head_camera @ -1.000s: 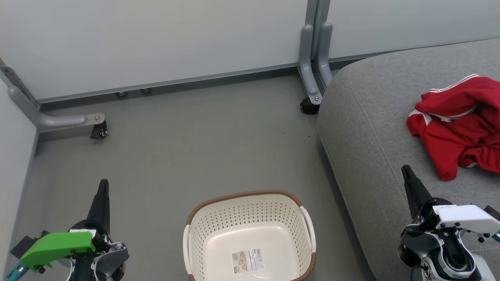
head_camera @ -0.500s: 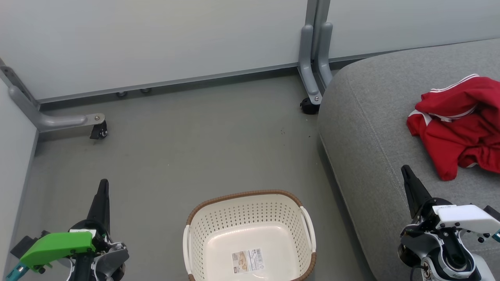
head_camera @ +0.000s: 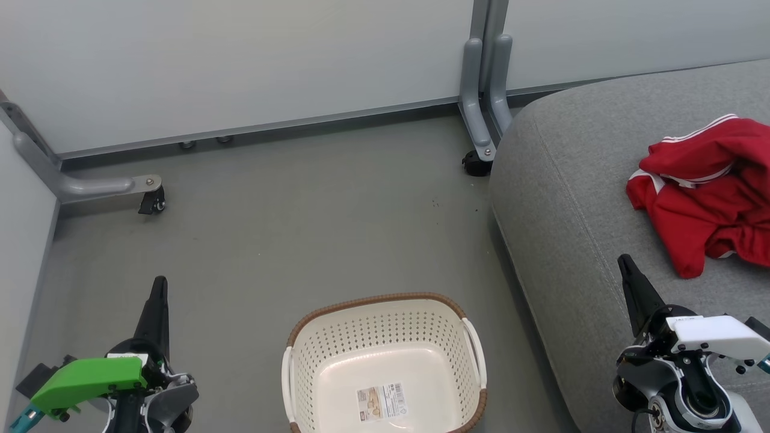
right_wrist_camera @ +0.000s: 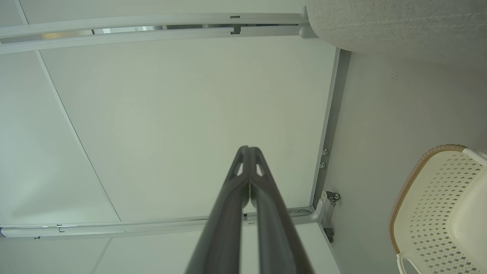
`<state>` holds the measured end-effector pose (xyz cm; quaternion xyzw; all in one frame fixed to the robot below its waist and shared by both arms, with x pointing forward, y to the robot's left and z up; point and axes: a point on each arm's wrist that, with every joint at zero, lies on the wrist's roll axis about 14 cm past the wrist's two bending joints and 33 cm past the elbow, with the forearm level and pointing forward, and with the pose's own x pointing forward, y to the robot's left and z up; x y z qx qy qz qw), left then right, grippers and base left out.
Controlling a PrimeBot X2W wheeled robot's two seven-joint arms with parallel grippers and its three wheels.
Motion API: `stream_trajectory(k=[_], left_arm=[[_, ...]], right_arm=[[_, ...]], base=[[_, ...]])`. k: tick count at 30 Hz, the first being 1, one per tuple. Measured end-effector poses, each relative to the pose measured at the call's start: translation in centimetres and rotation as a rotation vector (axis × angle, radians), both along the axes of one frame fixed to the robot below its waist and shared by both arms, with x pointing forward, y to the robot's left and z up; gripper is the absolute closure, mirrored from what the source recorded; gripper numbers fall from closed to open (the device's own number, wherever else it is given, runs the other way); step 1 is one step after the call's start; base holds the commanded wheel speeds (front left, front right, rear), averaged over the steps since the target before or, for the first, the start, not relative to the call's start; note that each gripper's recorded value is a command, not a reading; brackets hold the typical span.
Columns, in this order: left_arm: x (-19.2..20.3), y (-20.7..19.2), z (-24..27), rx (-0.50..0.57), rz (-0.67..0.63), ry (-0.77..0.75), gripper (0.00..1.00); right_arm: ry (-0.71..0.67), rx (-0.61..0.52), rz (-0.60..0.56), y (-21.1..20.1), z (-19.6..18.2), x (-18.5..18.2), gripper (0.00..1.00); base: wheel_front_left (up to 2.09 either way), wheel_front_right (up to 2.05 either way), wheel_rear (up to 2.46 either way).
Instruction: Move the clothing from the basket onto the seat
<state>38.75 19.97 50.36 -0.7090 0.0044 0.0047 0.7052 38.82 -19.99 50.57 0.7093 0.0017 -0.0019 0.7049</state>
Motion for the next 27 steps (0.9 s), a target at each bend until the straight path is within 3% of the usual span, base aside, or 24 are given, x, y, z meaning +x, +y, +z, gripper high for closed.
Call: stream_trajectory(k=[27], left_arm=[[0.0,0.0,0.0,0.0,0.0,0.0,1.0]], right_arm=[[0.0,0.0,-0.002,-0.05,-0.01,0.0,1.0]], base=[[0.0,0.0,0.0]])
